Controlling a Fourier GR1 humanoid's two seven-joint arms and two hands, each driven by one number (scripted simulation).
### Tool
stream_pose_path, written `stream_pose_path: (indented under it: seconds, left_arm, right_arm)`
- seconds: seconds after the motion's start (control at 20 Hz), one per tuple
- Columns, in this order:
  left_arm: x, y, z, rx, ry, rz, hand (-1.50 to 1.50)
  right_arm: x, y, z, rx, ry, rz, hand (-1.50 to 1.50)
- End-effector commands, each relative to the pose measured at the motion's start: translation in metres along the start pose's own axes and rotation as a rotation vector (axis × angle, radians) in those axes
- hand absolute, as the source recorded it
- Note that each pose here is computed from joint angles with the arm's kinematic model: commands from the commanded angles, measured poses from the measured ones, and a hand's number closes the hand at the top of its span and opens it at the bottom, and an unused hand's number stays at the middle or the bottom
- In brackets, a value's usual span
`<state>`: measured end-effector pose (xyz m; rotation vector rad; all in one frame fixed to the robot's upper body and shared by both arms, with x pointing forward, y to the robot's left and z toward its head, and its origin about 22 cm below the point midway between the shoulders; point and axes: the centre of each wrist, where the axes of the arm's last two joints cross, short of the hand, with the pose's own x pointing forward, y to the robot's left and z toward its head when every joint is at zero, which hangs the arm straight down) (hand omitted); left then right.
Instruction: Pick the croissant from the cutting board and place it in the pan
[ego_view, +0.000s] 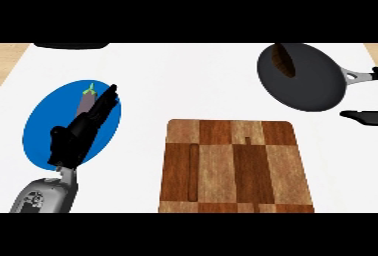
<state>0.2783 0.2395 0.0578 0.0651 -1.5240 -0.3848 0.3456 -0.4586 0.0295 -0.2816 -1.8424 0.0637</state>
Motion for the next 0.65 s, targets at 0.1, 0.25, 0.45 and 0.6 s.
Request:
stream_pose_path:
  seconds: [0.1,0.25,0.45,0.6]
  left_arm:
    - [-0.008,-0.005,0.013,0.011,0.004,0.002,0.0]
    - [0.01,-0.008,-0.004,0.01,0.0,0.015,0.0]
    - [-0.015,0.006,0.006,0.027,0.012,0.016,0.0]
    - [0.009,0.0,0.006,0.005,0.016,0.005,0.0]
  right_arm:
    - [-0.016,-0.009,0.026,0.032,-0.016,-0.034,-1.5]
    - [-0.027,0.003,0.034,0.034,-0.021,-0.04,-1.5]
    - [-0.04,-0.011,0.065,0.02,-0.043,-0.031,-1.5]
    - [-0.04,-0.009,0.065,0.01,-0.025,-0.006,-1.5]
